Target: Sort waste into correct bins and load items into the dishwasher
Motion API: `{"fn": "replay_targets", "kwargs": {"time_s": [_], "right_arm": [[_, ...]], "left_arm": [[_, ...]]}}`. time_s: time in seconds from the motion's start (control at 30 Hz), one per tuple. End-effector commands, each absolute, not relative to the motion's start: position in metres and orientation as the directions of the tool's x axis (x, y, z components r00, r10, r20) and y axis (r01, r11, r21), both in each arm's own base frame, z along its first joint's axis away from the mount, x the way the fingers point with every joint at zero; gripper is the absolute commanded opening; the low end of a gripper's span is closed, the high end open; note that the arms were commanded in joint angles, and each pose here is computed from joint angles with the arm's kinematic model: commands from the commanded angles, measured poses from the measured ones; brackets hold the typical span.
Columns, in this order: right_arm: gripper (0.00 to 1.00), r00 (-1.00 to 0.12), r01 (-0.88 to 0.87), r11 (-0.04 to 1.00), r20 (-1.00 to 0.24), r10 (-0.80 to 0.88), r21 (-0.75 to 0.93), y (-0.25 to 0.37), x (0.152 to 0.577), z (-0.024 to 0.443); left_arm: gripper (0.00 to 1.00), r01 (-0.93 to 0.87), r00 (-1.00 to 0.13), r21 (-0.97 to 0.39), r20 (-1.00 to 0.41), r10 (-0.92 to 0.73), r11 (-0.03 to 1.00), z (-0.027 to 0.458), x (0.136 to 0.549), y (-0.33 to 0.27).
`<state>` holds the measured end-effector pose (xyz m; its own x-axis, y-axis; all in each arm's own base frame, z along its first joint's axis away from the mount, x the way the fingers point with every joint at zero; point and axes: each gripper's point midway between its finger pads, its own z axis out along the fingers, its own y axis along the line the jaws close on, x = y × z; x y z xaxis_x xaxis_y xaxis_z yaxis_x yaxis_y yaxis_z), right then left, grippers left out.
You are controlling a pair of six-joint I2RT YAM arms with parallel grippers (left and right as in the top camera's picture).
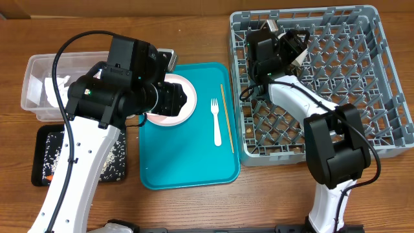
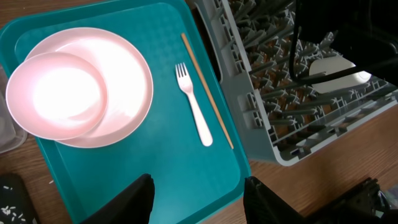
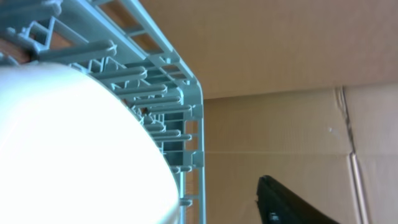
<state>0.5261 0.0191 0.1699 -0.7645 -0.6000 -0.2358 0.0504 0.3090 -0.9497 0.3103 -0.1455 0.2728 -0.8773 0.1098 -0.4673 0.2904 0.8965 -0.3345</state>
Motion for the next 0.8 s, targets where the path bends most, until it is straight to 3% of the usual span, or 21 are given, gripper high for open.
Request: {"fn": "replay_targets", "kwargs": {"time_s": [0.0,0.2,0.4,0.77], "right_arm": [[0.75,-0.763,0.127,0.305,-0.290,-0.578,-0.944,0.022,0.525,0.183],[0.96,-0.721,0.294,0.328,-0.434,-0.540,-0.898,0.028,0.522,0.221],[0.98,-0.705,0.317,0.338,-0.458,-0.542,-0.886,0.036,0.516,0.235],[1.00,-0.749,0.244,0.362,-0.412,-0.519,-0.899,0.033,0.506,0.203]], "left_arm": [[0.50,0.306,-0.869,-0.318,-0.478,0.127,0.897,0.273,0.313,-0.144],[0.50,0.295,-0.868,-0.297,-0.480,0.125,0.908,0.272,0.315,-0.140],[0.50,0.288,-0.869,-0.285,-0.478,0.124,0.914,0.271,0.315,-0.137],[0.51,0.272,-0.883,-0.270,-0.452,0.128,0.924,0.267,0.310,-0.133]]}}
